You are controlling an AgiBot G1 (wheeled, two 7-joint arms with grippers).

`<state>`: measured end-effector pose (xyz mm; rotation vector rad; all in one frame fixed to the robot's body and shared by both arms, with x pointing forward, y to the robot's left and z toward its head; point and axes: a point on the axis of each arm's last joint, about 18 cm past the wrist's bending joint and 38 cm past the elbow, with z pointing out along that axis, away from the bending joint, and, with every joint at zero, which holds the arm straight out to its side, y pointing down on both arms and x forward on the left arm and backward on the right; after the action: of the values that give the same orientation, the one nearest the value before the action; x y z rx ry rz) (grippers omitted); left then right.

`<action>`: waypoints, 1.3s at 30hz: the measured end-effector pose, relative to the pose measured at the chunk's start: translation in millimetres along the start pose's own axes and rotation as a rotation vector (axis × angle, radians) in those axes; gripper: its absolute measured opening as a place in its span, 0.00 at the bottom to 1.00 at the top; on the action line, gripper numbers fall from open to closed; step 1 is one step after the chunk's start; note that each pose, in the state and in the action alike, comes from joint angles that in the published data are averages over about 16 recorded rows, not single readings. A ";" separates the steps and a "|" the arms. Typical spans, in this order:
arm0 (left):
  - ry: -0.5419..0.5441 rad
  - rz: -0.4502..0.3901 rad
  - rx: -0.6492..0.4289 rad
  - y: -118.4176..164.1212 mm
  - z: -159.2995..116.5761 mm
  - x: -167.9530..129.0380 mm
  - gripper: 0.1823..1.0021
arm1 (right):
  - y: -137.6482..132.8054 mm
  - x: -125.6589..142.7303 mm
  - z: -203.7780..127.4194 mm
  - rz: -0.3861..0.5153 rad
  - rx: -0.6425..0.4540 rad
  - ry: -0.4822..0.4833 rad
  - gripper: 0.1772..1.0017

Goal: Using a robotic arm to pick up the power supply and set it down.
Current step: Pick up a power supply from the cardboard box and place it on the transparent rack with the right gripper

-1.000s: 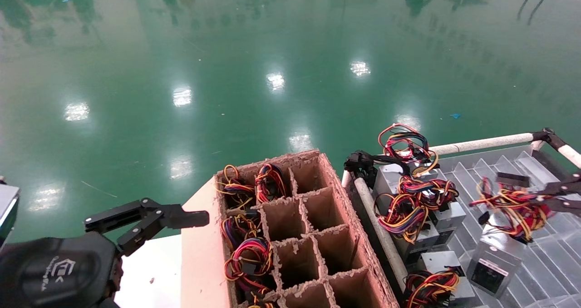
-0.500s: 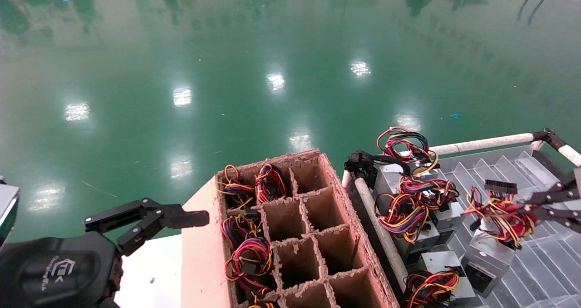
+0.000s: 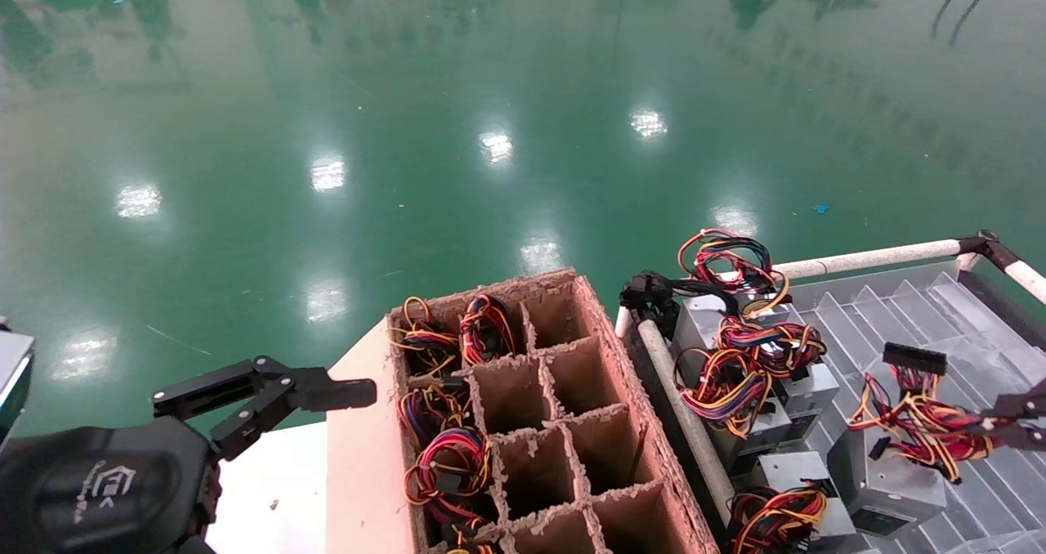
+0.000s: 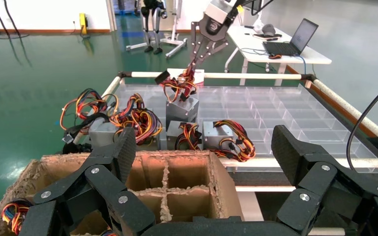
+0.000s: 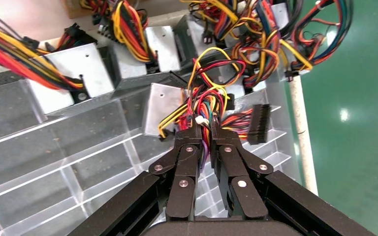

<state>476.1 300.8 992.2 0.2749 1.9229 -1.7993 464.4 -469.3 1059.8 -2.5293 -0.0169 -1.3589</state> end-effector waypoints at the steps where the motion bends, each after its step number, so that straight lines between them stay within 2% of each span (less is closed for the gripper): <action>1: 0.000 0.000 0.000 0.0 0.0 0.0 1.00 | 0.5 -1.7 0.0 0.002 0.001 -0.004 0.03; 21: 0.000 0.000 0.000 0.0 0.0 0.0 1.00 | 14.1 -23.3 -3.6 0.079 0.023 -0.035 0.03; 39: 0.000 0.000 0.000 0.0 0.0 0.0 1.00 | 26.6 -8.0 41.6 0.146 0.021 -0.026 0.04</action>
<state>476.1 300.9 992.2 0.2745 1.9227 -1.7994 497.5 -483.9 1025.4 -2.4775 0.1442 -1.2626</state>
